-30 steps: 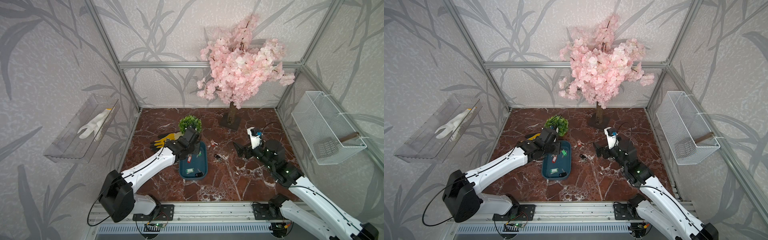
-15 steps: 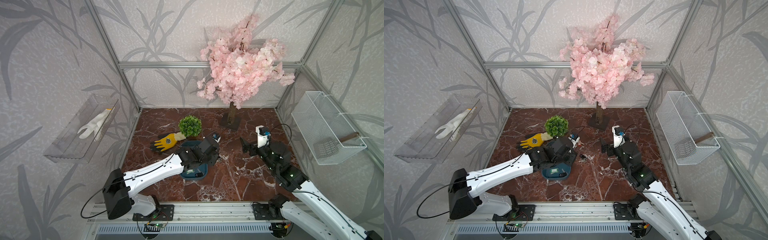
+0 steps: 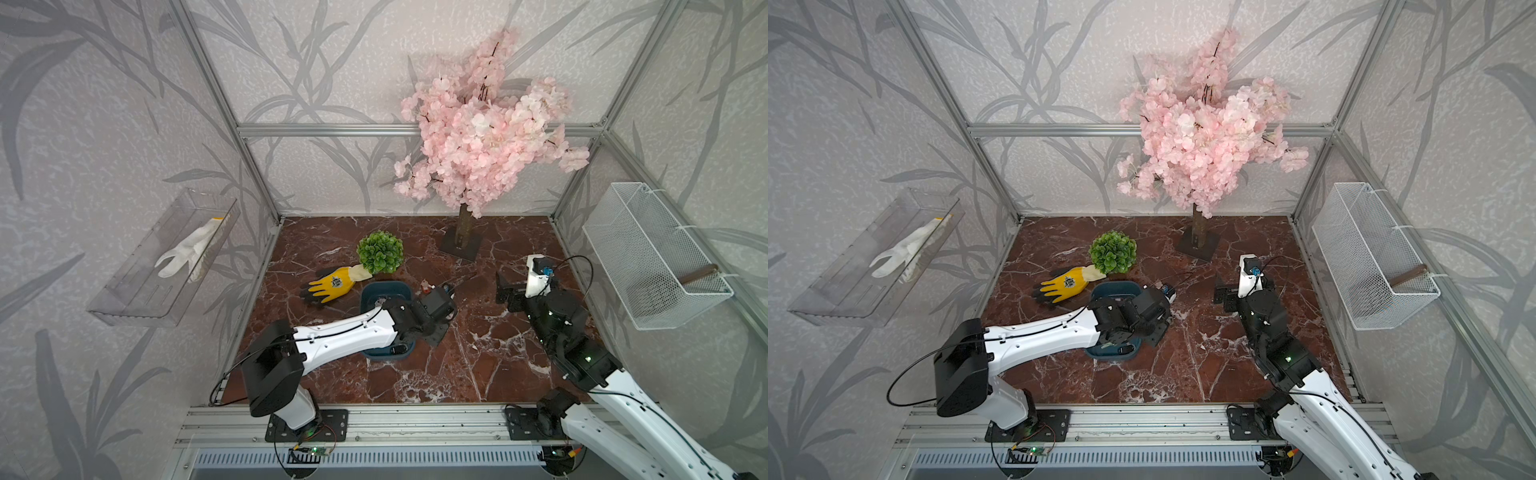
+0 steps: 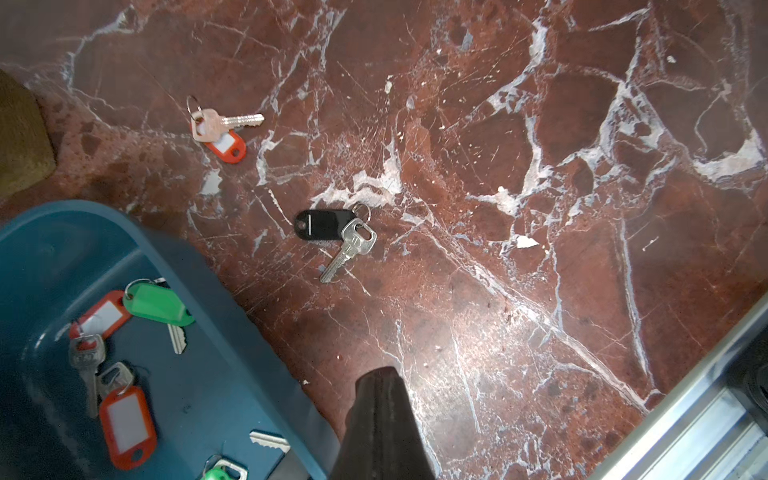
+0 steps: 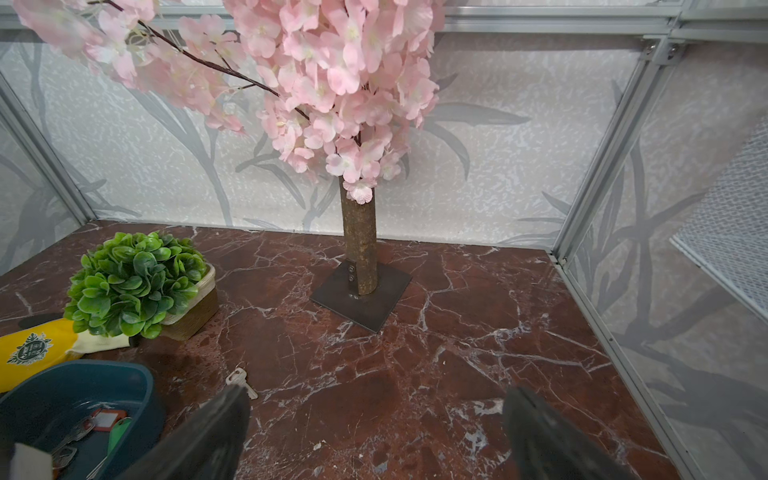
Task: Take the keys out of the storage box
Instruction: Place the key at the center of the board.
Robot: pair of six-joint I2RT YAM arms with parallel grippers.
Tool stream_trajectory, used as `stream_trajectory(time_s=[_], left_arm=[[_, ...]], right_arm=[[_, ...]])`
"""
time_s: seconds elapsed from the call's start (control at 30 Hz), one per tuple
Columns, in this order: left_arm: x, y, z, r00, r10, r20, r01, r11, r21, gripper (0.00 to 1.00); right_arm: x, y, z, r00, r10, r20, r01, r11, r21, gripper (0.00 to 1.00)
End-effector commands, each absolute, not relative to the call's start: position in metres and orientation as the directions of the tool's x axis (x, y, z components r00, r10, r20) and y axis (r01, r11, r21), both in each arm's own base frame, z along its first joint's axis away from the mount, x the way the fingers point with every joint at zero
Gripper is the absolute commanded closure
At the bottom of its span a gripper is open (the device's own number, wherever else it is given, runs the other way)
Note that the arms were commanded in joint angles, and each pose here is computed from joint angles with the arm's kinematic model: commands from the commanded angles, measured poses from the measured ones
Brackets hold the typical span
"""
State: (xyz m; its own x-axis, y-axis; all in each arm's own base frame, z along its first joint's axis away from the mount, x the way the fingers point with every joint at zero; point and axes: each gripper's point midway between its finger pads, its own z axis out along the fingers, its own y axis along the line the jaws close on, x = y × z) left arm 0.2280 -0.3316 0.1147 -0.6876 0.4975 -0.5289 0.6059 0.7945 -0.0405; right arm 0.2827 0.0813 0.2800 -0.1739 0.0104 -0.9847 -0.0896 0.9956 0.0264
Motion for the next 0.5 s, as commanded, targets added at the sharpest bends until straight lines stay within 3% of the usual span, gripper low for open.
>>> stream_trajectory(time_s=[0.0,0.47], left_arm=[[0.232,-0.337,0.114,-0.709,0.479,-0.517,0.580,0.814,-0.041,1.00],[0.229,-0.336,0.076,-0.735,0.546,-0.402,0.592,0.806,0.013,1.00]], right_arm=[[0.281,0.073,0.276,-0.176,0.012,-0.984,-0.047,0.999,0.020,0.01],[0.283,0.071,0.269,-0.178,0.014,-0.984,-0.032,0.999,0.020,0.01]])
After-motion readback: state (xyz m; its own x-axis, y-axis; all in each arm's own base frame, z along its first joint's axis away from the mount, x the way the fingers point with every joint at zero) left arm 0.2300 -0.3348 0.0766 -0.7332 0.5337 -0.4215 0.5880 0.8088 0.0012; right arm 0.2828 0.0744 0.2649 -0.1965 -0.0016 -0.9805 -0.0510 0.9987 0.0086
